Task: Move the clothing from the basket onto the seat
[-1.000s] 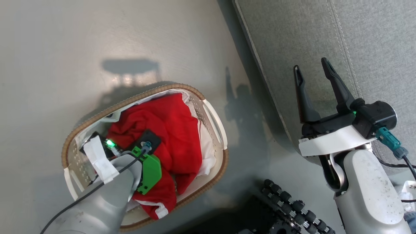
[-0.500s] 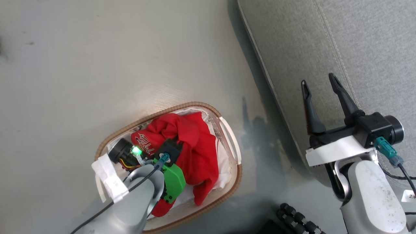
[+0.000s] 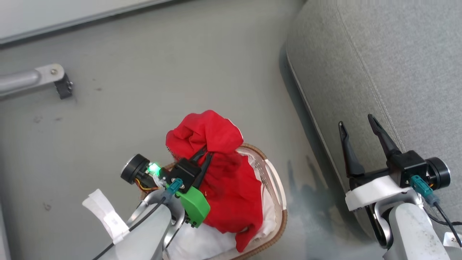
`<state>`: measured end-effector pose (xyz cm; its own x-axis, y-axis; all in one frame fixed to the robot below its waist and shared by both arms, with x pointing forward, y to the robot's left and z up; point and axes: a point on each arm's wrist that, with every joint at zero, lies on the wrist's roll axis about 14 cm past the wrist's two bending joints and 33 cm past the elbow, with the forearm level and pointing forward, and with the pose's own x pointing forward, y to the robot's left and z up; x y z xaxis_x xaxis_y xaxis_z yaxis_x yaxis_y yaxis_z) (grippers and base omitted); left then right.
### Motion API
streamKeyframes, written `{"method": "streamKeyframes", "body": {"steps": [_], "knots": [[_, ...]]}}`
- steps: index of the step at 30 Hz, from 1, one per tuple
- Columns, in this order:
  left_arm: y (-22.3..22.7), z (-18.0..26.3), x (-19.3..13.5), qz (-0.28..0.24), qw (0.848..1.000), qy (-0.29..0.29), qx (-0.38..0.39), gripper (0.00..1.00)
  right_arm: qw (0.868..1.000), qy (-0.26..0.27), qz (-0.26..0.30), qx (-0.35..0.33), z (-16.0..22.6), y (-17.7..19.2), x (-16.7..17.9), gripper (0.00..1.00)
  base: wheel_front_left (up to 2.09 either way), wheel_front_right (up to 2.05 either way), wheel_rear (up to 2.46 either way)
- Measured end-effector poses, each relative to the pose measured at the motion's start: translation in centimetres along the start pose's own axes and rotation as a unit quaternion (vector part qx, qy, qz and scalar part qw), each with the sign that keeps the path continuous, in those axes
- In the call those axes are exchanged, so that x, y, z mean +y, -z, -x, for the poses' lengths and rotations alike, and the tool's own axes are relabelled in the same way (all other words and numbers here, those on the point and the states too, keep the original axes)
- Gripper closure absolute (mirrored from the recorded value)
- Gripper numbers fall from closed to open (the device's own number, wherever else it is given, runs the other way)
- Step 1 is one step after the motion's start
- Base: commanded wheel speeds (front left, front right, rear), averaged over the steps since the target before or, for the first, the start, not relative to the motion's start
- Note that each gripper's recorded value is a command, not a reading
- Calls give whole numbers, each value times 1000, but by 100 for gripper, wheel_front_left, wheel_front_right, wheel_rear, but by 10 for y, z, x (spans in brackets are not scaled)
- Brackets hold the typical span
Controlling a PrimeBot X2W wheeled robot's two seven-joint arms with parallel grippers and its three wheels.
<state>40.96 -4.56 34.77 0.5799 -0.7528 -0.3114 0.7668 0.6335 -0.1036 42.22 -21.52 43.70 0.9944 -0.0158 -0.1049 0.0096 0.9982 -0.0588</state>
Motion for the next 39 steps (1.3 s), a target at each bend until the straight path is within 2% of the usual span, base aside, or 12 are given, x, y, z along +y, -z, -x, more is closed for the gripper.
{"method": "streamKeyframes", "body": {"steps": [10,14,20,25,30,39], "knots": [[-71,31,25,-75,994,-39,-66,100,999,-25,3,-46,17,-35,17,0,0,0,0],[-107,38,31,-134,986,-44,-91,100,997,-35,2,-63,26,-48,25,0,0,0,0],[-173,50,31,-189,970,-55,-143,100,995,-54,2,-88,39,-65,38,0,0,0,0],[-225,59,22,-181,962,-58,-194,100,992,-70,3,-107,45,-78,49,0,0,0,0],[-270,67,11,-199,952,-51,-227,100,987,-94,2,-133,47,-96,65,0,0,0,0],[-319,80,-3,-213,942,-40,-257,100,978,-129,9,-163,47,-118,88,0,0,0,0]]}}
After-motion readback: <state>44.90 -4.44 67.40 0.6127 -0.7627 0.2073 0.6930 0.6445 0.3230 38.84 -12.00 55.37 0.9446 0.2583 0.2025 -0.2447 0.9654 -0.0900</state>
